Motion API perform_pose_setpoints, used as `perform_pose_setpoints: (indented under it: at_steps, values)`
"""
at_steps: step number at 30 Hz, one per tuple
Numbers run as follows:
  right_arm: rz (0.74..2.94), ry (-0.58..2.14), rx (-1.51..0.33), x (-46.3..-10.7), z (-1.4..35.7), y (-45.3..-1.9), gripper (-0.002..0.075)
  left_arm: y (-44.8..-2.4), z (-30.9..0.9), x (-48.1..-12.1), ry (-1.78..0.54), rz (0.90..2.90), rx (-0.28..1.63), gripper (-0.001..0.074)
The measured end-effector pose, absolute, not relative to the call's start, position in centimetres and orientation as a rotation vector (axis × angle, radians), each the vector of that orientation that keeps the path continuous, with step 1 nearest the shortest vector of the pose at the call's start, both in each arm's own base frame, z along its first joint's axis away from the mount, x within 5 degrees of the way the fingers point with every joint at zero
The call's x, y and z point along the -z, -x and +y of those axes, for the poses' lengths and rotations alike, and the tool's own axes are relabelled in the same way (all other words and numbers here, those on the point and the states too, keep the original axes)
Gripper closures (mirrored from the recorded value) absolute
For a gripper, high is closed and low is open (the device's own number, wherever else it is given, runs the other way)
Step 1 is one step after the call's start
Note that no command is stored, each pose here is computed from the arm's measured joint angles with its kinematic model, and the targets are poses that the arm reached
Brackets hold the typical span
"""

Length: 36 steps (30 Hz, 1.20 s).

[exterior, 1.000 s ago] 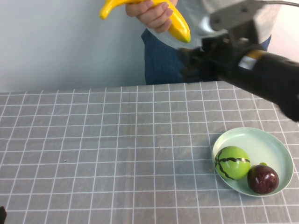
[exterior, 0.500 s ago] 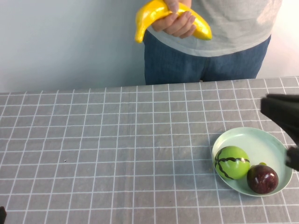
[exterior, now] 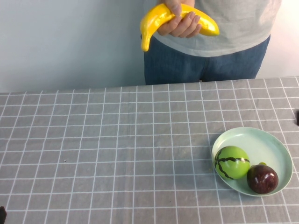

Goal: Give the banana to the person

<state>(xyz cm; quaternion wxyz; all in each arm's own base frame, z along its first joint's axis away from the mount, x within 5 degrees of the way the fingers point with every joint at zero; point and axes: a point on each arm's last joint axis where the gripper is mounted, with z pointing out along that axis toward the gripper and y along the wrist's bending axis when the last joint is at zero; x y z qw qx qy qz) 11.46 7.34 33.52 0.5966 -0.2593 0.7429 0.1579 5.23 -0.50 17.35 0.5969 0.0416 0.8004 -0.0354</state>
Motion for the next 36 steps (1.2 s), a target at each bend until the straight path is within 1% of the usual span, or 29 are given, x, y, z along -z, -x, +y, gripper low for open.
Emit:
perform_pose_setpoints:
  at_steps: [4, 6, 10, 14, 19, 26, 32, 36]
  values:
    - [1.792, 0.422, -0.27, -29.7, 4.3, -9.9, 0.0731, -5.2, -0.5, -17.4, -0.097, 1.858, 0.082, 0.074]
    - [1.795, 0.345, -0.187, -27.2, 2.9, -8.6, 0.0731, -5.2, -0.5, -17.4, -0.097, 1.858, 0.082, 0.074]
    - [1.749, 0.229, -0.064, -22.7, 1.3, -6.8, 0.0732, -5.2, -0.5, -17.4, -0.097, 1.858, 0.082, 0.074]
    - [1.69, 0.16, -0.032, -19.3, 0.9, -5.8, 0.0732, -5.2, -0.5, -17.4, -0.097, 1.858, 0.082, 0.074]
    - [1.673, 0.156, -0.018, -18.9, 0.8, -5.6, 0.0732, -5.2, -0.5, -17.4, -0.097, 1.858, 0.082, 0.074]
    - [1.729, 0.176, -0.031, -18.3, 0.9, -5.5, 0.0732, -5.2, -0.5, -17.4, -0.097, 1.858, 0.082, 0.074]
    - [1.678, 0.16, -0.016, -18.8, 0.8, -5.6, 0.0732, -5.2, -0.5, -17.4, -0.097, 1.858, 0.082, 0.074]
    - [1.709, 0.138, -0.017, -18.5, 0.7, -5.6, 0.0732, -5.2, -0.5, -17.4, -0.097, 1.858, 0.082, 0.074]
